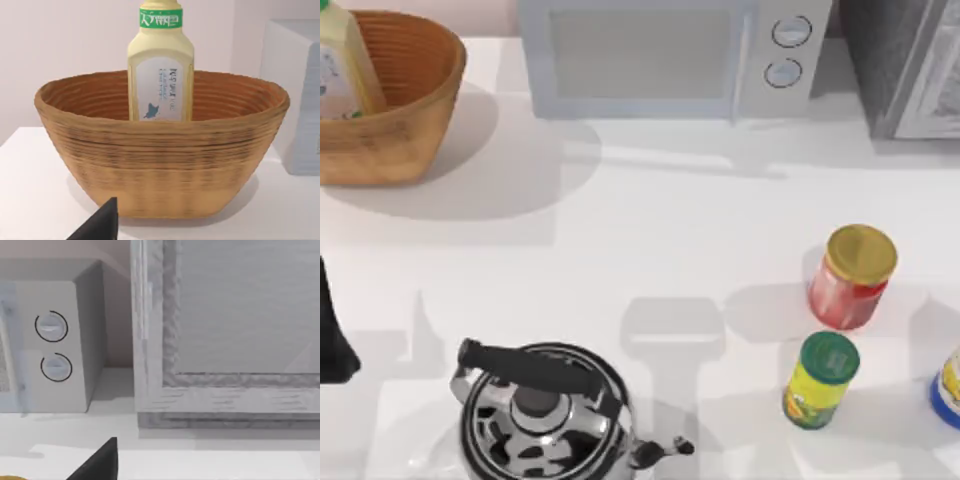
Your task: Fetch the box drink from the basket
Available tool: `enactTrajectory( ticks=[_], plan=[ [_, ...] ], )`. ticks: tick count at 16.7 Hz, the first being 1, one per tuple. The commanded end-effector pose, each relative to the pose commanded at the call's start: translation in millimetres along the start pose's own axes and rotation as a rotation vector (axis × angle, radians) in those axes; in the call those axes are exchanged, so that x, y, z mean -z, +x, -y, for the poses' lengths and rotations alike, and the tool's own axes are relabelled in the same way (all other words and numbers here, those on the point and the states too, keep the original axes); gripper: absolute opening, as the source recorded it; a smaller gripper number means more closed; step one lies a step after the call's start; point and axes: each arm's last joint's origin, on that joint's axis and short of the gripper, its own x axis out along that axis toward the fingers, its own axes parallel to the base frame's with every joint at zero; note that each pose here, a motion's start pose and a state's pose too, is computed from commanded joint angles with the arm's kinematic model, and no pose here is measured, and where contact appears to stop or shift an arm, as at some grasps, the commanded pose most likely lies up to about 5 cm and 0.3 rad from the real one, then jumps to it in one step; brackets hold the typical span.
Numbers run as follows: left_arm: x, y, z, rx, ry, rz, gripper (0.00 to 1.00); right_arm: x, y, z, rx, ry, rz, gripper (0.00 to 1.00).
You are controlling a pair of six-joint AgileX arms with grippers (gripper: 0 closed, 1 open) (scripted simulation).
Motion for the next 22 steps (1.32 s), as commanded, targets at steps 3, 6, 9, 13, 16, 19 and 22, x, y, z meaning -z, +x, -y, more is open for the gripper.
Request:
enactTrajectory(
  ticks=[3, 6, 9, 13, 16, 19, 22],
  plan=[
    [0, 0, 0, 0.000, -0.001, -0.003, 1.00, 0, 0, 0, 0.000, 0.000, 0.000, 1.00],
    [-7, 5, 0, -0.002, -0.005, -0.012, 1.00, 0, 0, 0, 0.000, 0.000, 0.000, 1.00],
    [-25, 16, -1, -0.002, -0.005, 0.001, 1.00, 0, 0, 0, 0.000, 0.000, 0.000, 1.00],
    [-57, 46, -2, 0.000, -0.002, 0.041, 1.00, 0, 0, 0, 0.000, 0.000, 0.000, 1.00],
    [-75, 83, -4, 0.003, 0.000, 0.067, 1.00, 0, 0, 0, 0.000, 0.000, 0.000, 1.00],
    [-78, 129, -8, 0.005, 0.003, 0.080, 1.00, 0, 0, 0, 0.000, 0.000, 0.000, 1.00],
    [-63, 176, -14, 0.007, 0.003, 0.072, 1.00, 0, 0, 0, 0.000, 0.000, 0.000, 1.00]
  ],
)
